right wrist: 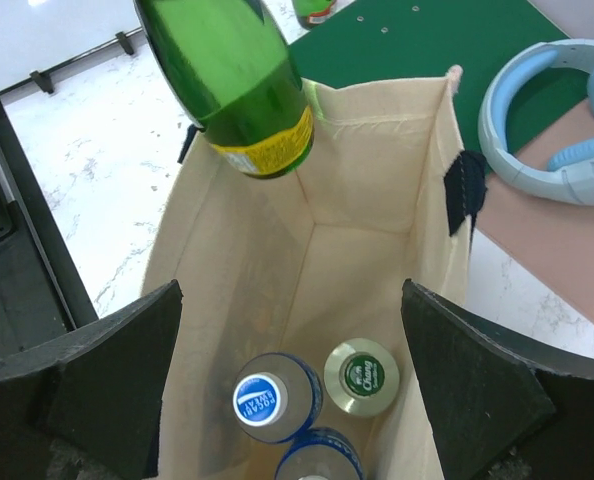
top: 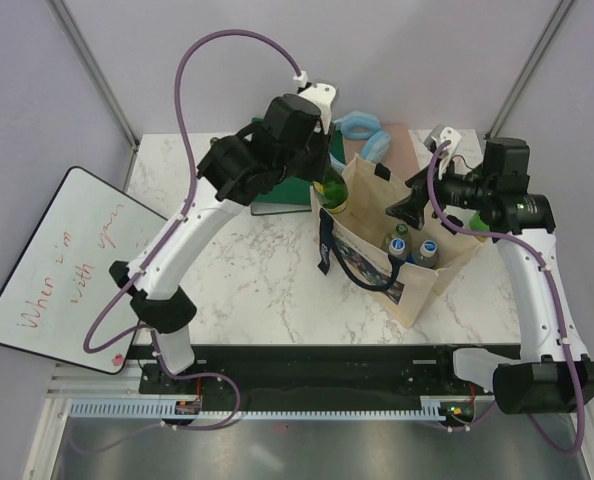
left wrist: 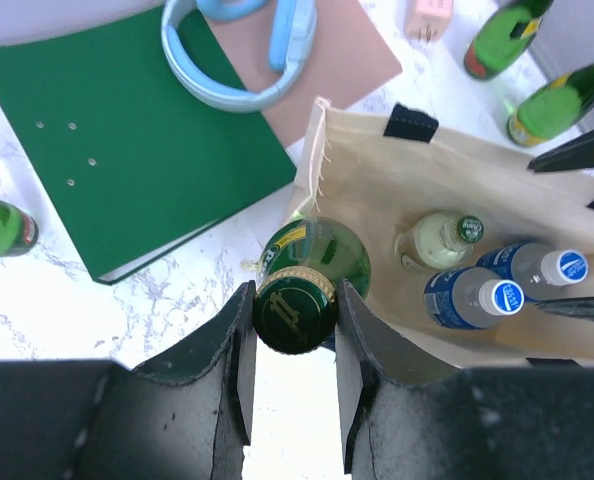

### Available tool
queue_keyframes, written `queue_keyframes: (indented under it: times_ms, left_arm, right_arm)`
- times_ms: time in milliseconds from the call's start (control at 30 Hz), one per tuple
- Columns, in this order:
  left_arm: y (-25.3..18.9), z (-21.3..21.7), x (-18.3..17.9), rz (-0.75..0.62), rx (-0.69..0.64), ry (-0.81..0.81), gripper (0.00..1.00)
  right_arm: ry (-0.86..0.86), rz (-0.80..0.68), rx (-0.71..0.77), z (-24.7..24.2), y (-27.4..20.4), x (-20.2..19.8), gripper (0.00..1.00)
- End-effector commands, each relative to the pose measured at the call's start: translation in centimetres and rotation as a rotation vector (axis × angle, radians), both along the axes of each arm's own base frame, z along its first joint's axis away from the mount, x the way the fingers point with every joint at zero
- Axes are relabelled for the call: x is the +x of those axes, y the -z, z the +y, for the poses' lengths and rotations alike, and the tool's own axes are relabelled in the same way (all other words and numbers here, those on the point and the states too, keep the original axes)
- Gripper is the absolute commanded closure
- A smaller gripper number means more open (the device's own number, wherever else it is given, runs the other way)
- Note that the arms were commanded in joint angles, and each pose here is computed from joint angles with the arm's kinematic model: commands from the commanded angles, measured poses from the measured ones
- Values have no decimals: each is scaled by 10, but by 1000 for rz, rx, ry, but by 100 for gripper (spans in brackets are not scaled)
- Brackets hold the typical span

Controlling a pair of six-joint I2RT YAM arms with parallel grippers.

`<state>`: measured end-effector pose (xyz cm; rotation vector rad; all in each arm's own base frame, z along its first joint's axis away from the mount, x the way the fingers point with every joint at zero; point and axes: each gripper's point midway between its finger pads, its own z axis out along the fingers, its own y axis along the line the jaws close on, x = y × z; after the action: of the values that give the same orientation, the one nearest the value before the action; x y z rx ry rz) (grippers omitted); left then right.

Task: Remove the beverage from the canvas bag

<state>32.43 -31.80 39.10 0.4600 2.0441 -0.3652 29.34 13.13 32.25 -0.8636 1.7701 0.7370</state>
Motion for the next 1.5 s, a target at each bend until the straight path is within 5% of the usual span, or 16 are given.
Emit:
queue_keyframes:
  times_ms: [0, 433, 1033, 1467]
  left_arm:
    - [-115, 39, -9, -232, -272, -54, 98]
    - [-127, 79, -13, -280, -273, -123, 98]
    - [31, 167, 44, -236, -89, -368, 98]
    - [81, 217, 108, -279, -13, -496, 98]
  right_arm:
    - [-66, -61, 2, 13, -16, 0, 2]
    - [-93, -37, -24, 26, -2, 3, 2]
    - [-111, 21, -78, 34, 26, 4, 3]
    - [-106, 43, -120, 33, 42, 10, 3]
